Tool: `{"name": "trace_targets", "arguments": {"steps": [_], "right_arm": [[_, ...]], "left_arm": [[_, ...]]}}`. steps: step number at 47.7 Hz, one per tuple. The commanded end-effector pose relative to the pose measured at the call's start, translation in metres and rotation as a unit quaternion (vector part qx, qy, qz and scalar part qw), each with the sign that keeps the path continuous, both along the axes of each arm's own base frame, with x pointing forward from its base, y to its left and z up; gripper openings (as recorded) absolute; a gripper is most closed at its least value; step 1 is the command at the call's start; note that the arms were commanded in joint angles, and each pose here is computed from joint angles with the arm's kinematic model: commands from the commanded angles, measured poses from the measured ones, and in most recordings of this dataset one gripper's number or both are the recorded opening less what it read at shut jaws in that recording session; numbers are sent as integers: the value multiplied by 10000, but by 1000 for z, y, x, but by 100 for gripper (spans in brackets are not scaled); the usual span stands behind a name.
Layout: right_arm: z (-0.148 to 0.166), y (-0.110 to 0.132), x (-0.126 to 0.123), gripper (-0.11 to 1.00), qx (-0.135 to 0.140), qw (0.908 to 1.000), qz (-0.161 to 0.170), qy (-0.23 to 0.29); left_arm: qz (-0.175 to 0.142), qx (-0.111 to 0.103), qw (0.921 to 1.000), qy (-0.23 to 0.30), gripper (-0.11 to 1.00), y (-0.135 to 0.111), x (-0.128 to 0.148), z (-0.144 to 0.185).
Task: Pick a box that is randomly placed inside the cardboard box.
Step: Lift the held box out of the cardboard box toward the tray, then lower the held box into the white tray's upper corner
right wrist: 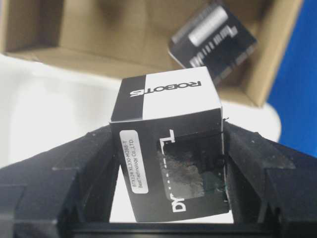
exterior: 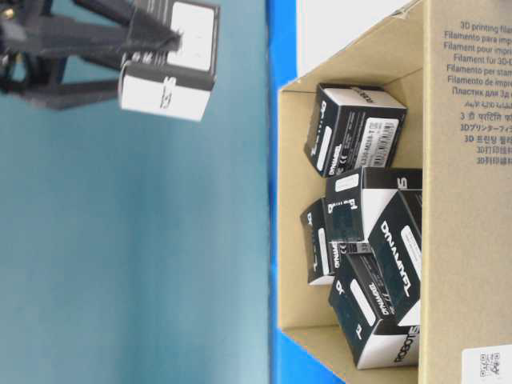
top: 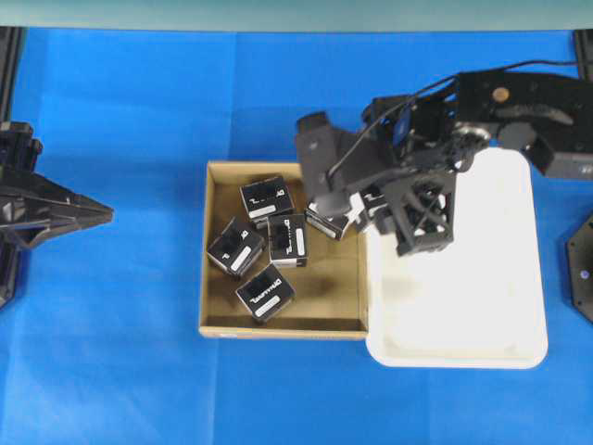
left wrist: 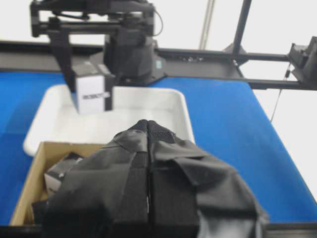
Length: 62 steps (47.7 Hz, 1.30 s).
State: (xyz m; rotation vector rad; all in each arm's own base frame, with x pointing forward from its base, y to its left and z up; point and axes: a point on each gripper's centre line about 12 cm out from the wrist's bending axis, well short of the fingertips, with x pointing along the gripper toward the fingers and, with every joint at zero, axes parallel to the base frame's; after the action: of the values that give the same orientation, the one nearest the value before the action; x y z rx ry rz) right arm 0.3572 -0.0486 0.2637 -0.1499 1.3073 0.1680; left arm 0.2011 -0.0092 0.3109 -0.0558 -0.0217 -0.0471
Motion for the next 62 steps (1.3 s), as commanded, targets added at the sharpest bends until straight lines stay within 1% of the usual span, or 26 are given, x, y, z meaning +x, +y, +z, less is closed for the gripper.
{"name": "trace_targets", "arguments": {"steps": [1, 5, 10, 15, 21, 26, 38, 48, 53, 56, 57, 62], "right_arm": [[4, -14, -7, 61, -23, 9998, -197, -98], [0, -30, -16, 61, -41, 9988, -455, -149], [-9, -44, -26, 61, -47, 9977, -665, -118], [-27, -53, -36, 61, -22, 9966, -814, 80], [-53, -55, -39, 61, 27, 9962, -810, 325], [-71, -56, -38, 61, 48, 9955, -849, 410], [-95, -57, -34, 61, 77, 9943, -937, 504], [-113, -57, -37, 61, 100, 9929, -1037, 576], [-120, -58, -37, 61, 127, 9908, -1219, 573], [-123, -60, -37, 61, 152, 9886, -1401, 530], [-124, -62, -37, 61, 164, 9871, -1508, 509], [-125, -64, -35, 61, 176, 9836, -1751, 395]], "left_arm": [[-18, 2, 9999, -123, -7, -1, 2, 10], [-18, 2, 9999, -131, -7, -1, 2, 10], [-18, 1, 9999, -146, -7, -1, 1, 11], [-18, 1, 9999, -138, -7, -1, 2, 11], [-2, 2, 9999, -131, -7, 0, 2, 10], [-2, -6, 9999, -138, -7, 0, 2, 11], [-3, -7, 9999, -146, -7, 0, 2, 11], [-2, 0, 9999, -161, -7, 0, 2, 13], [-2, 1, 9999, -154, -7, 0, 2, 12], [-2, 1, 9999, -146, -7, 0, 2, 12], [-3, 1, 9999, -146, -7, 0, 2, 11], [-3, 0, 9999, -161, -7, 0, 2, 13]]}}
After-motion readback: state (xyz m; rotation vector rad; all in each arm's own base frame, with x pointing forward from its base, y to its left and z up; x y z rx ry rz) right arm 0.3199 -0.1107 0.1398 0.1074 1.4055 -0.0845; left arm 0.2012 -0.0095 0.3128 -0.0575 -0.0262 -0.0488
